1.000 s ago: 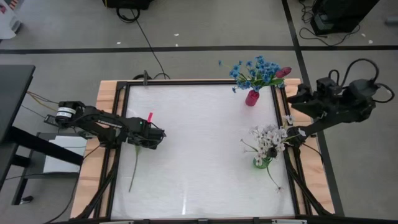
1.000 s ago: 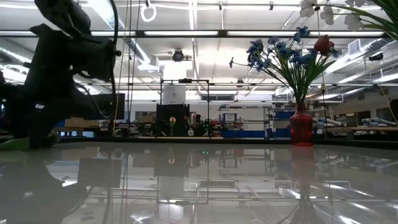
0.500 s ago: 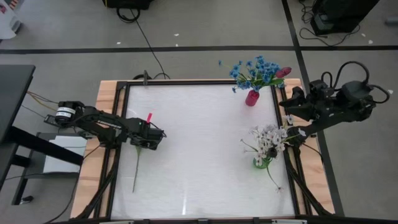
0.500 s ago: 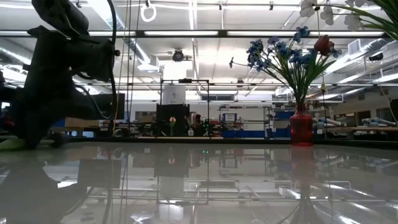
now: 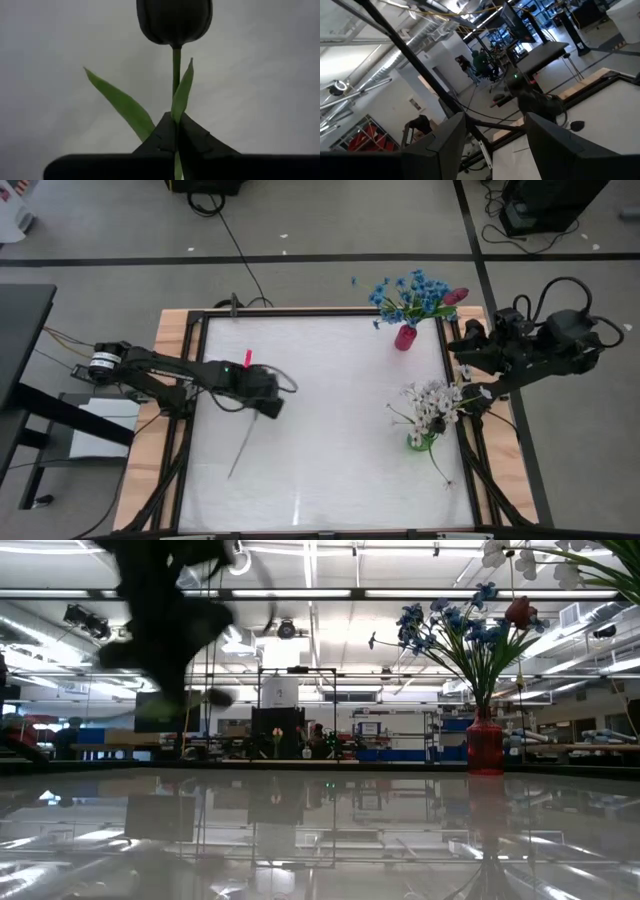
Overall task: Sort flowers into vase by color
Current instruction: Put the black flower into the green vase
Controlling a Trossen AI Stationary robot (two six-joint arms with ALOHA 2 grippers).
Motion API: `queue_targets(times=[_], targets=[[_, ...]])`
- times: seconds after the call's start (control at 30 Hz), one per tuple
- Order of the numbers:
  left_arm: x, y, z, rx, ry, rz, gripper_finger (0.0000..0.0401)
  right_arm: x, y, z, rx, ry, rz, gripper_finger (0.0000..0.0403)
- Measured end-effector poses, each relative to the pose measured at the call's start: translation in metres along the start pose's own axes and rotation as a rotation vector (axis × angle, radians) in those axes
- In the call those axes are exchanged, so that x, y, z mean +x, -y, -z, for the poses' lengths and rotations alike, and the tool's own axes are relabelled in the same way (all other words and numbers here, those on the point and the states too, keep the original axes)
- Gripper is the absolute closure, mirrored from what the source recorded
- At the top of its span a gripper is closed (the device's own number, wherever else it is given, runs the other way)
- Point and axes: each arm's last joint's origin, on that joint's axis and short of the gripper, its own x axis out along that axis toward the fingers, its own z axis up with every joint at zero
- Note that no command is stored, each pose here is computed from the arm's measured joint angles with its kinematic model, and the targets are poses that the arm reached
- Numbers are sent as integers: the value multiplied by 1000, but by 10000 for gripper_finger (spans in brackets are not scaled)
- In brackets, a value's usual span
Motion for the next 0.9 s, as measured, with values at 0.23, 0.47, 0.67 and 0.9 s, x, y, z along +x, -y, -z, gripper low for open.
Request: queue_targets(times=[0.23,0.47,0.67,0.9], targets=[[-74,66,-32,266,426,408,392,24,-6,2,-88,0,-8,188],[-127,97,-55,342,804,722,392,47,-8,6,-141,5,23,188],[-139,115,-64,393,895,752,392,72,-7,16,-157,-48,58,188],[-145,143,-74,467,928,777,392,99,-8,25,-176,-60,68,188]])
